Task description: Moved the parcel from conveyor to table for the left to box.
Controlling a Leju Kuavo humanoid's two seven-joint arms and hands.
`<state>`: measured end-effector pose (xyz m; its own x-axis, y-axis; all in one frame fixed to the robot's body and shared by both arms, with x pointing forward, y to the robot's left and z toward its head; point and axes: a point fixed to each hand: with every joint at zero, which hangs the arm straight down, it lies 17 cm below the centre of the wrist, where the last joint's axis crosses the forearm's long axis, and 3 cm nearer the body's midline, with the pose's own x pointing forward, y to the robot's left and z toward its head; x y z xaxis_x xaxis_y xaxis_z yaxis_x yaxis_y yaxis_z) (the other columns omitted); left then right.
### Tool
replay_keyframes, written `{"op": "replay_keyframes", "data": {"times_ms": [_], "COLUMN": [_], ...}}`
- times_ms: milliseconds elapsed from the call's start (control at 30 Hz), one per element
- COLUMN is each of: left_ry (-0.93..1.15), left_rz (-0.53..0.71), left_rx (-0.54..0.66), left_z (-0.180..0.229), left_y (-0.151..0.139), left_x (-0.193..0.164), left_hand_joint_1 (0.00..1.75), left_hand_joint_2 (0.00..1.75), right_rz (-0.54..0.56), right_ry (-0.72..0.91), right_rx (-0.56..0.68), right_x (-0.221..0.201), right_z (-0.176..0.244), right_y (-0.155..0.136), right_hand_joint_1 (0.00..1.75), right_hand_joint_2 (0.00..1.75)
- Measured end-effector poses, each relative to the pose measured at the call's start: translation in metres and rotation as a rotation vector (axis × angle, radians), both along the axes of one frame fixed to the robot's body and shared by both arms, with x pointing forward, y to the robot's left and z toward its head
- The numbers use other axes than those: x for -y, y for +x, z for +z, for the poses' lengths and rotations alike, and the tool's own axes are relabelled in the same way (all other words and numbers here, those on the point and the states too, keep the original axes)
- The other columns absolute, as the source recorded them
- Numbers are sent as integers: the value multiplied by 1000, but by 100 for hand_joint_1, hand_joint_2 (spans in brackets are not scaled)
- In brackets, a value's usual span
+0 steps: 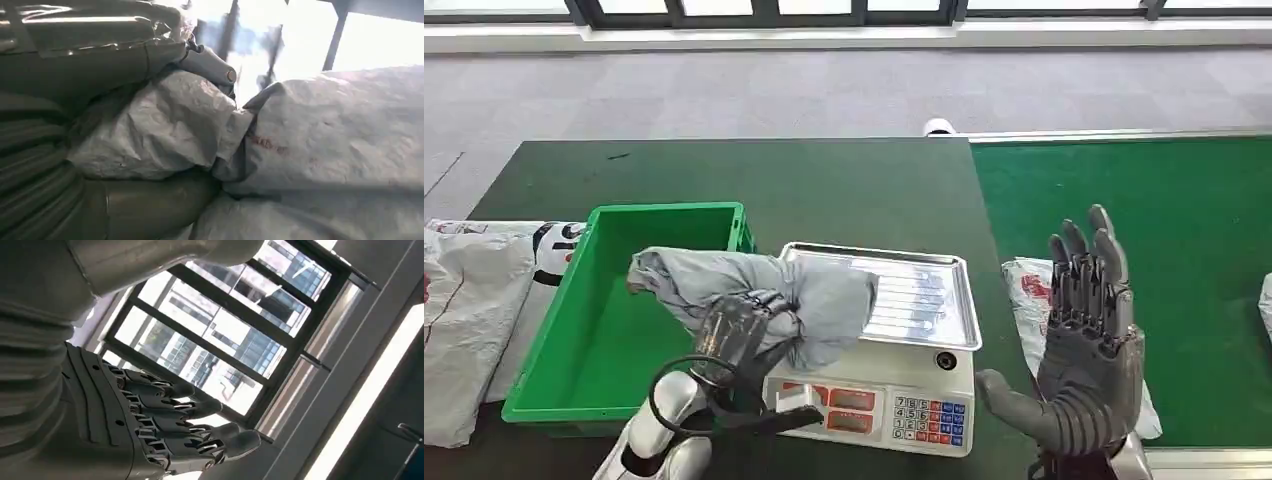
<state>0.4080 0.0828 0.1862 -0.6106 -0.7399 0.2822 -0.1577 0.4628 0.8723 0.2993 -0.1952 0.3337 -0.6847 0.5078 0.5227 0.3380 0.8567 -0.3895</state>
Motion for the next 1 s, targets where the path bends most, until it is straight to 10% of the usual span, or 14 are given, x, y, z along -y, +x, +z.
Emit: {"op": "replay_keyframes", "data": {"times_ms": [267, 1000], "left_ry": [-325, -411], "left_rz": [198, 245], "left_rx": [289, 359], "left_z": [102, 116], "left_y": [-3, -12], "left_x": [-81, -103], "left_hand_joint_1": [175, 175], "left_hand_joint_2": [175, 175], "right_rz": [5, -4], "right_ry": [35, 33], "right_rx": [3, -3], "right_x": [9, 19], "right_z": [-6, -14], "right_y": [-5, 1], "right_hand_joint_1": [0, 0], "right_hand_joint_2": [175, 175]}}
